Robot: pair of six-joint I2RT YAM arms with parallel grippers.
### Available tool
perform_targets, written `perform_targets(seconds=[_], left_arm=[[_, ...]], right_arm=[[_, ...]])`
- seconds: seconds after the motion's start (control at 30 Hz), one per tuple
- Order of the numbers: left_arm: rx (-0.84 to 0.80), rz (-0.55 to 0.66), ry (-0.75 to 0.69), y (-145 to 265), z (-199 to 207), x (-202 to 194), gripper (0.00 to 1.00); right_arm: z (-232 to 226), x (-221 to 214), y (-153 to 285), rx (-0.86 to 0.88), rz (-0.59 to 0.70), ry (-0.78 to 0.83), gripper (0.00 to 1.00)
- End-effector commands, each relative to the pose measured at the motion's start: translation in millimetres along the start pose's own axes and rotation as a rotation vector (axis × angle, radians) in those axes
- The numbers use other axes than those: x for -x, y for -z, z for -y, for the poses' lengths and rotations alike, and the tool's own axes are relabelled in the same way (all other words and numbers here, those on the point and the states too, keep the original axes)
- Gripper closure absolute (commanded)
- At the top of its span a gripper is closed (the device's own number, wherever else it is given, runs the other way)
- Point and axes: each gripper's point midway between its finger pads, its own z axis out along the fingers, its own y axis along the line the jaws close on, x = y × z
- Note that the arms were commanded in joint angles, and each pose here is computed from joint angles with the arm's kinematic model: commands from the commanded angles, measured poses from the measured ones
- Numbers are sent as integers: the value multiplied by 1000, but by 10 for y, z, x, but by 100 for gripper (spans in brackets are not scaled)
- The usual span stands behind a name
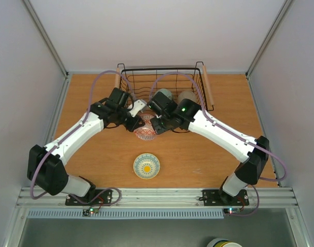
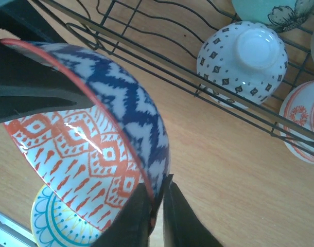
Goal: Load the bowls into the dish rack
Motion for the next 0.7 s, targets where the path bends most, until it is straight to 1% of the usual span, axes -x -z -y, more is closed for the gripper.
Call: perform_targets(seconds=[0.0, 0.1, 0.13, 0.23, 0.33, 0.43, 0.5, 0.67], left_arm=[[-73, 29, -142, 61, 222, 97, 99], [-73, 44, -160, 97, 239, 116, 100], [-78, 50, -168, 109, 253, 121, 99], [-122, 69, -191, 158, 353, 118, 99], [-189, 90, -213, 218, 486, 114, 100], [-287, 105, -229, 282, 645, 92, 100], [-372, 117, -240, 341, 780, 69, 99], [-523, 141, -262, 463, 1001, 25, 99]], right_arm=[[166, 118, 171, -47, 100, -6, 83], [57, 36, 304, 74, 166, -2, 53], [-2, 7, 331, 125, 182, 4, 46], [-157, -100, 402, 262, 206, 17, 32], [-254, -228, 413, 349, 208, 20, 17], [-419, -314, 481, 486, 251, 31, 13], [-502, -339, 541, 564, 284, 24, 7], [-561, -374, 607, 643, 332, -1, 4]])
